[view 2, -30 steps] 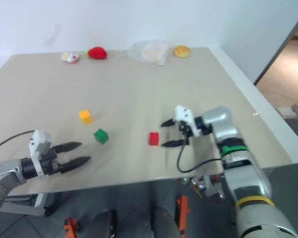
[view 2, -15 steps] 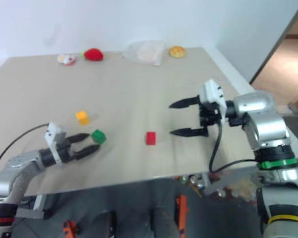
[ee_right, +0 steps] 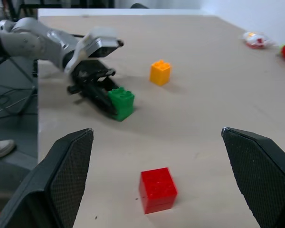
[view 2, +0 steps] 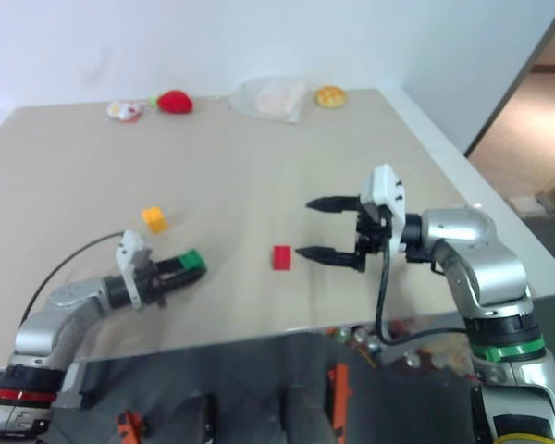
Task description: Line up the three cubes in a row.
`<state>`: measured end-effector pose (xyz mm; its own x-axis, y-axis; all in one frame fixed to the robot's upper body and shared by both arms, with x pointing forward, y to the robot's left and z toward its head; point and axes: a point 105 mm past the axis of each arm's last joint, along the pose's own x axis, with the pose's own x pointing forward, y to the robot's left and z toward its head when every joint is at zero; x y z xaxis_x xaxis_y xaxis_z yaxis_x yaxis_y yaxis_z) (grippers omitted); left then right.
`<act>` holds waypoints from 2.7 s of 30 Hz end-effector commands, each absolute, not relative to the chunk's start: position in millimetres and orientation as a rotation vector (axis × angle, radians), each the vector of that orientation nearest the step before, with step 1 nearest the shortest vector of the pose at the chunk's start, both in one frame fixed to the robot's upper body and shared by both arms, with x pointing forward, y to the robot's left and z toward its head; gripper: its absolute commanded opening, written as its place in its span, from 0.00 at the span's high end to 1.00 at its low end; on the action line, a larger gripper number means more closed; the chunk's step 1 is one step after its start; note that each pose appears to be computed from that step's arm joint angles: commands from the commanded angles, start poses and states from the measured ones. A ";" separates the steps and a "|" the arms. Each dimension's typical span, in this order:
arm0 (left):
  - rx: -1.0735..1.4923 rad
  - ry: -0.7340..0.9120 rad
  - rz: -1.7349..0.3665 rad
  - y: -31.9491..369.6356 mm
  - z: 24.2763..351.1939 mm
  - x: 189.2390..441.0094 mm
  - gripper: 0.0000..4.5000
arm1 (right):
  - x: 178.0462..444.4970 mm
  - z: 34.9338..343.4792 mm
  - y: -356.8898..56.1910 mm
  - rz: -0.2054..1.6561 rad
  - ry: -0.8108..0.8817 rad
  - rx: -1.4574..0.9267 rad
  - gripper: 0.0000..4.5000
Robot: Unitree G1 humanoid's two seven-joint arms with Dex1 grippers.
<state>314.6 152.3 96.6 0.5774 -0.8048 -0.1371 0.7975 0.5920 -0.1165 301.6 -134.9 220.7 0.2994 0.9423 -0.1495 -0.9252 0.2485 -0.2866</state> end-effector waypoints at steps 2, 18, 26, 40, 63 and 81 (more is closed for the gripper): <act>0.001 0.158 -0.955 143.5 103.1 322.8 0.70 | 297.2 232.8 -138.8 1.244 -0.112 -0.355 0.00; 0.430 0.031 -1.396 61.2 121.0 350.1 0.70 | 280.8 235.3 -160.3 1.089 -0.125 -0.286 0.00; 0.483 0.077 -1.510 65.3 112.6 360.6 0.70 | 263.7 229.6 -177.4 0.979 -0.099 -0.273 0.00; 0.381 0.084 -1.493 88.1 113.8 361.5 0.70 | 263.1 228.8 -177.7 0.964 -0.087 -0.278 0.00; 0.403 -0.034 -1.354 87.3 110.8 370.9 0.01 | 270.1 237.0 -175.9 0.992 -0.093 -0.287 0.00; 0.144 0.051 -1.136 190.6 159.4 310.8 0.01 | 290.0 234.7 -157.7 1.073 -0.098 -0.301 0.00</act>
<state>308.9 181.4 134.6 0.3449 -0.9199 -0.1865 0.9386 0.3402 0.0579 286.1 -160.8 229.9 0.4745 0.8761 -0.0857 -0.8598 0.4404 -0.2586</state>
